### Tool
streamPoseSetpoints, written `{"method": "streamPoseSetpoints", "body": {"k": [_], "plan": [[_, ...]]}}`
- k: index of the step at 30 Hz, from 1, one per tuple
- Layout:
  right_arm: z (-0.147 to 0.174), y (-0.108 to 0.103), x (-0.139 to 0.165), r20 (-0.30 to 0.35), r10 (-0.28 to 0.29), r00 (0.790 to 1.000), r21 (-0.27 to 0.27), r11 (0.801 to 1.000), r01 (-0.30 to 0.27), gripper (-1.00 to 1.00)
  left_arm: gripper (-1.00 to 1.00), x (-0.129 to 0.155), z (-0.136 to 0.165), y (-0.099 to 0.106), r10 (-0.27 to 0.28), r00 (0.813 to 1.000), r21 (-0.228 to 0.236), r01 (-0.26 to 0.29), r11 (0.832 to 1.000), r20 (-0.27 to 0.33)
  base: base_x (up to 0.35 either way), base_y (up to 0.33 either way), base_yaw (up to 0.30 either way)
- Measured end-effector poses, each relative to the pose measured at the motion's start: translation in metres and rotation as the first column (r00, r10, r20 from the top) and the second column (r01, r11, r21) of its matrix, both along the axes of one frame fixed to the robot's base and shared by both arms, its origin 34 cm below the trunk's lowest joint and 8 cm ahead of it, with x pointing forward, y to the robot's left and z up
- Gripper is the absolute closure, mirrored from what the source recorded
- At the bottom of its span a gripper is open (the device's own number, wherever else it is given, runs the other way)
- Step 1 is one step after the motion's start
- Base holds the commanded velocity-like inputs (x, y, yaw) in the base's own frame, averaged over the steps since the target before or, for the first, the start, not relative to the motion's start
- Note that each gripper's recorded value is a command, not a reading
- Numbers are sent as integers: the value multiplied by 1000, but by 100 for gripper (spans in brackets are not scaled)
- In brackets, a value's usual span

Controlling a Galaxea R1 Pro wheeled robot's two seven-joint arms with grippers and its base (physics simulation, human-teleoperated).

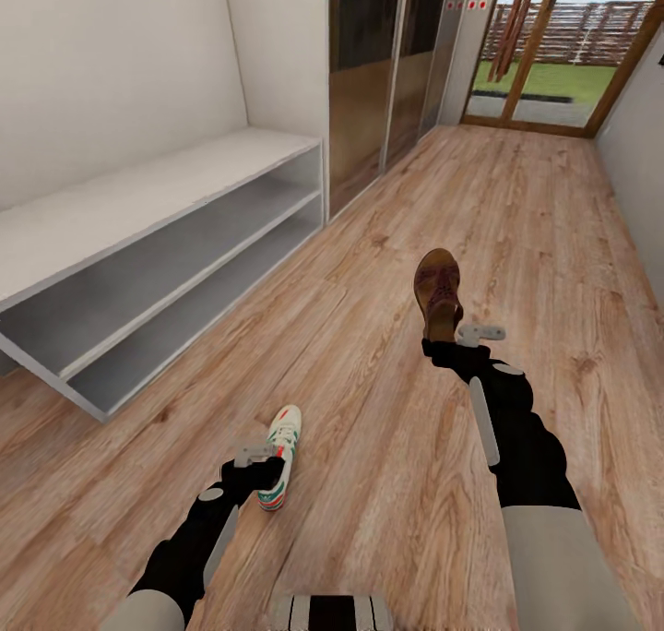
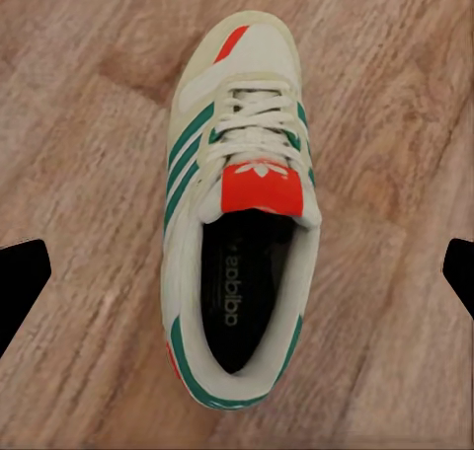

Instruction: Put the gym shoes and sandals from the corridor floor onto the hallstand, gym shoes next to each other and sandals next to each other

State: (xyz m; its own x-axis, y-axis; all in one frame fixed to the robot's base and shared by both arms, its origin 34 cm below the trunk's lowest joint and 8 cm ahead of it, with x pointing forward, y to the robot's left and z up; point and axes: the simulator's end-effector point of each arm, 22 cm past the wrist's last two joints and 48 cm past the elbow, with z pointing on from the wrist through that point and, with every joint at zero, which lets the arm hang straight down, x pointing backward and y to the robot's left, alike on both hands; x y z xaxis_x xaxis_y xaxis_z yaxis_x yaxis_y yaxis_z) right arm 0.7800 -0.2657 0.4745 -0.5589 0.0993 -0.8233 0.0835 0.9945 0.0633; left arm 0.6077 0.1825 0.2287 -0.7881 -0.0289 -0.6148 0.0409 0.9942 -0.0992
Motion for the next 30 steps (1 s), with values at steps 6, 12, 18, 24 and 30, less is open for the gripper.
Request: {"method": "streamPoseSetpoints", "body": {"k": [6,12,18,24,30], "plan": [[-17,0,-1,-24,0,1000,0,1000,0,100,-100,-7,-14,0,0,1000,0,0,1000,-25,0,0,-111],[-36,0,-2,-50,0,999,0,1000,0,100,-100,-14,-27,0,0,999,0,0,1000,-50,0,0,-9],[-59,0,-5,-82,0,997,0,1000,0,100,-100,-25,-45,0,0,997,0,0,1000,-83,0,0,0],[-84,0,-8,-116,0,993,0,1000,0,100,-100,-36,-62,0,0,993,0,0,1000,-117,0,0,0],[-96,0,-10,-134,0,991,0,1000,0,100,-100,-39,-69,0,0,993,1,0,1000,-121,0,0,0]]}}
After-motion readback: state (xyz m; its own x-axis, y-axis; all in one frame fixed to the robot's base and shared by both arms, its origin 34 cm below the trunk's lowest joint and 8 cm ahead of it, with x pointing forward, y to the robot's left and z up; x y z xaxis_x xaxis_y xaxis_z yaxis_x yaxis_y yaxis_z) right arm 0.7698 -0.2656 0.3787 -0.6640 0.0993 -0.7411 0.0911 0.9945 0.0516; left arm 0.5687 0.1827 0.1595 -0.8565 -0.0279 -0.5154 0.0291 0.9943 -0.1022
